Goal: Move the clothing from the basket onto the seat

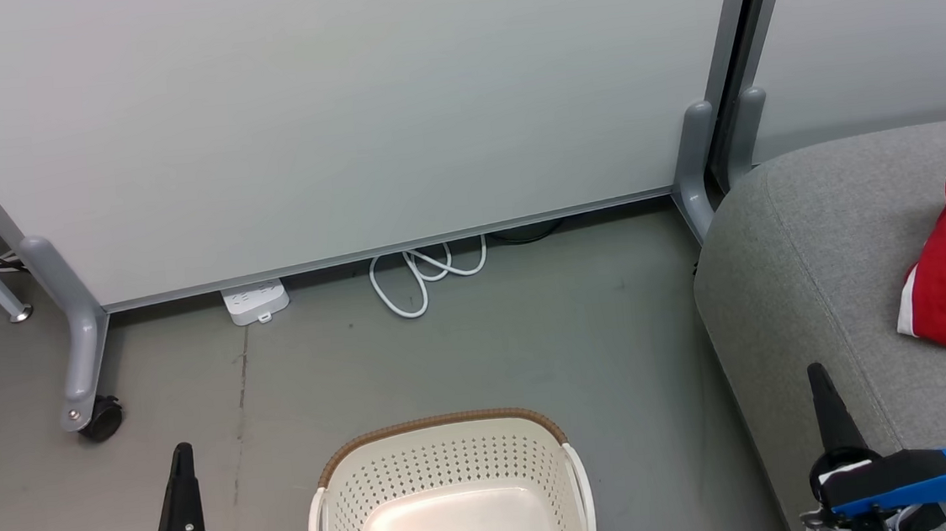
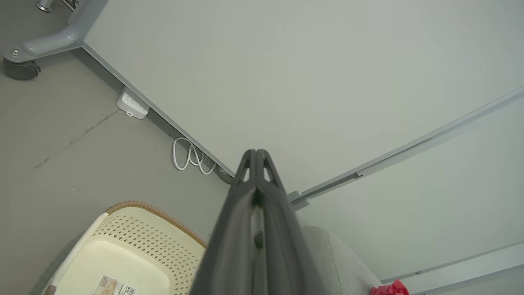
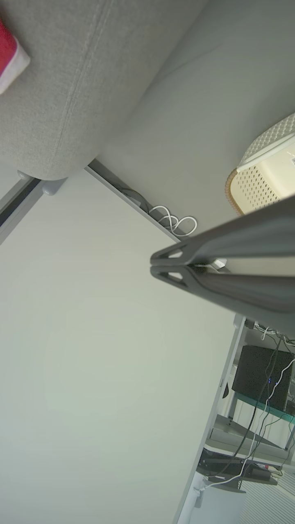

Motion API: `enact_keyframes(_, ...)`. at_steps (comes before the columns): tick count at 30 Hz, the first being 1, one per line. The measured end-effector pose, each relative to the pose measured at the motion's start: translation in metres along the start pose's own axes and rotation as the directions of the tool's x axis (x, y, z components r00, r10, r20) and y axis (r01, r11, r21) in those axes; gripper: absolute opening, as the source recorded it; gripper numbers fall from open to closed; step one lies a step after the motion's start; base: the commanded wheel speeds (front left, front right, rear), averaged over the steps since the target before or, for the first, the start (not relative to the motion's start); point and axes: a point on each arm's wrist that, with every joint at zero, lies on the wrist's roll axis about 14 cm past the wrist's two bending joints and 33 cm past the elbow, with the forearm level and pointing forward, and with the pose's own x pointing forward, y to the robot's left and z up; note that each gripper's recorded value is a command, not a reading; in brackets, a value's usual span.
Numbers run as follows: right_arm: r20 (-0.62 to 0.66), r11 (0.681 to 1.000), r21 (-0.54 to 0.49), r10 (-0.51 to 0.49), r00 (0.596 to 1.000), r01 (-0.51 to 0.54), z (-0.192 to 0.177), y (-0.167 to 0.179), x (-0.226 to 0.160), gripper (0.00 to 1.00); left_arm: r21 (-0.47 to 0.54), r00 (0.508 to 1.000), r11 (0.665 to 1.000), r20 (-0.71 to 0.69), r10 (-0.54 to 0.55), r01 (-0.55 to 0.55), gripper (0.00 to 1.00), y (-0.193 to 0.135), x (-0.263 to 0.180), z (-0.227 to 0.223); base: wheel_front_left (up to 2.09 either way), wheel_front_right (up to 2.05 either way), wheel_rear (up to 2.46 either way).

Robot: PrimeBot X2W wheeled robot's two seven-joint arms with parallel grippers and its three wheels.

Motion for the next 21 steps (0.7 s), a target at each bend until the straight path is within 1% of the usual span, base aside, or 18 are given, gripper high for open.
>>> enact_keyframes(10,0.002,0.994,0.112,-0.001,1.000,0.000,0.0032,0.0008,0.0014,0.00,-0.110,1.000,0.994,-0.002,-0.003,0.003,0.00,-0.0011,0.0012,0.0024,0.00,0.00,0.00)
enact_keyframes(21,0.008,0.974,0.225,0.004,1.000,-0.006,0.0068,0.0027,0.0031,0.00,-0.219,1.000,0.976,-0.004,-0.008,0.007,0.00,-0.0021,0.0021,0.0049,0.00,0.00,0.00)
